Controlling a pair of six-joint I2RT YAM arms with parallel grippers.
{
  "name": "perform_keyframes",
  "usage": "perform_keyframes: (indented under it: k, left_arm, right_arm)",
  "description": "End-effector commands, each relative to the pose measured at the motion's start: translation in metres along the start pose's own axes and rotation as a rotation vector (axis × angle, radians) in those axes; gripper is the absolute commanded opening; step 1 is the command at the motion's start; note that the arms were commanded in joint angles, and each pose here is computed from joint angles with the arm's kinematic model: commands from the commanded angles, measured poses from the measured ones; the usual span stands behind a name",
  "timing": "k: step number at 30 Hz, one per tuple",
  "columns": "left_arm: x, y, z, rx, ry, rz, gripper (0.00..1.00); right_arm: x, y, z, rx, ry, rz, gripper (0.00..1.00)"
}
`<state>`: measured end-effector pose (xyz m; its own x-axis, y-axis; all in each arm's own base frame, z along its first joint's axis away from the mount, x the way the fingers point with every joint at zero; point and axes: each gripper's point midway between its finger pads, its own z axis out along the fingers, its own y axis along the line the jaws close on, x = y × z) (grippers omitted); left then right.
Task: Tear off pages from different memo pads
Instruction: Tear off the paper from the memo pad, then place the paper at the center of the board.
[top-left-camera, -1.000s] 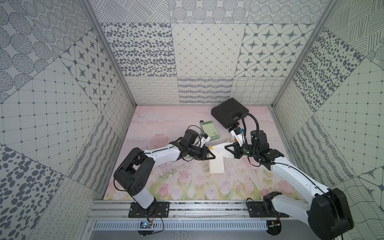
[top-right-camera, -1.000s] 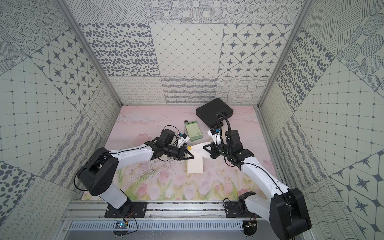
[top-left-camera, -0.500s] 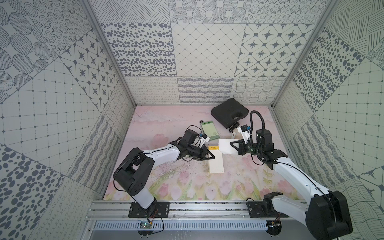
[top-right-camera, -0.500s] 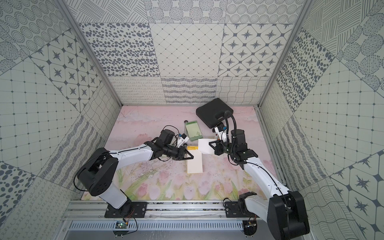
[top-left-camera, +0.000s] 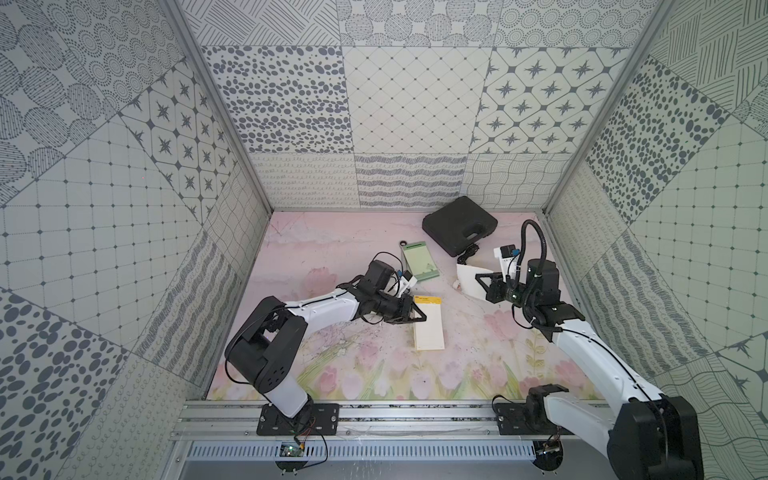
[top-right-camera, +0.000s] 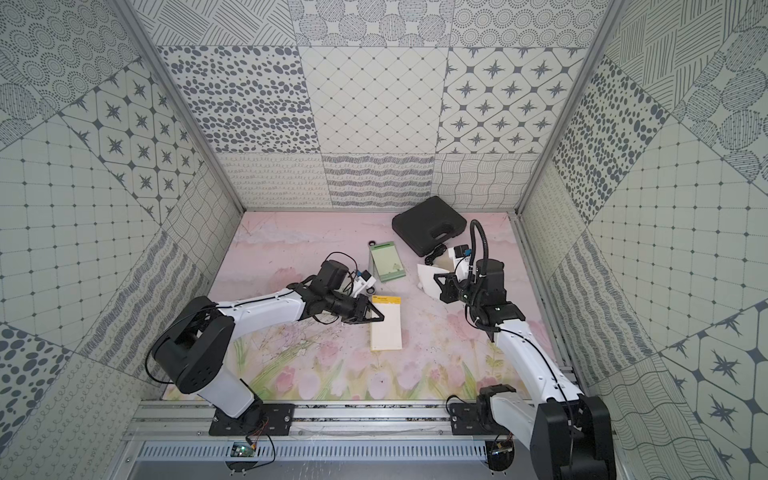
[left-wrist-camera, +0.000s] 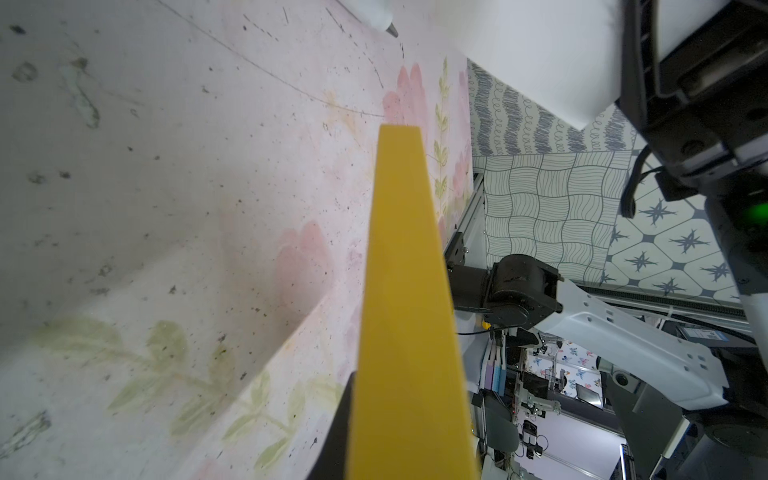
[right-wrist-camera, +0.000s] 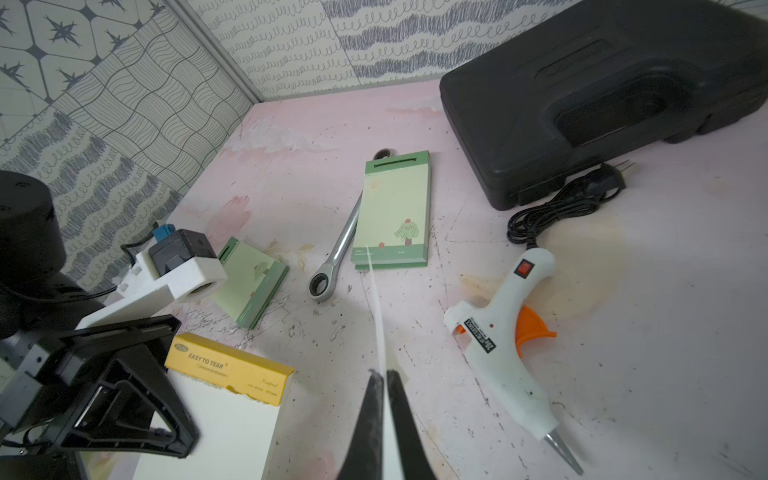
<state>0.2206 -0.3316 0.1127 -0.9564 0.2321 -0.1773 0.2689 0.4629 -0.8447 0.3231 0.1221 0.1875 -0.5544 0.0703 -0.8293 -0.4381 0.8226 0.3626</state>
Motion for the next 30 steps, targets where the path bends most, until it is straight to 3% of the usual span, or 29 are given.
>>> perform_keyframes:
  k: [1,4,10,15,26,28,30]
  left_arm:
    - [-0.001,0.000,-0.005,-0.025,-0.010,-0.003,0.00]
    - [-0.021,-0.001,-0.006,-0.072,-0.055,0.009,0.00]
    - [-0.076,-0.019,0.004,-0.169,-0.150,0.082,0.00]
    - [-0.111,-0.043,0.035,-0.061,-0.141,0.057,0.00]
    - [-0.111,-0.038,0.061,-0.074,-0.112,0.017,0.00]
    - [-0.108,-0.036,0.058,-0.085,-0.119,0.019,0.00]
    - [-0.105,-0.030,0.053,-0.115,-0.129,0.018,0.00]
  right_arm:
    - [-0.021,-0.016,-0.011,0.113,-0.105,-0.045,0.00]
    - [-0.024,-0.050,-0.018,0.320,-0.112,-0.075,0.00]
    - [-0.026,-0.110,-0.024,0.655,-0.007,-0.185,0.00]
    - [-0.034,-0.157,-0.023,0.871,0.084,-0.338,0.00]
    - [-0.012,-0.253,0.017,1.010,0.435,-0.507,0.00]
    - [-0.003,-0.254,0.024,0.955,0.461,-0.452,0.06]
    - [-0.005,-0.245,0.028,0.898,0.427,-0.366,0.28]
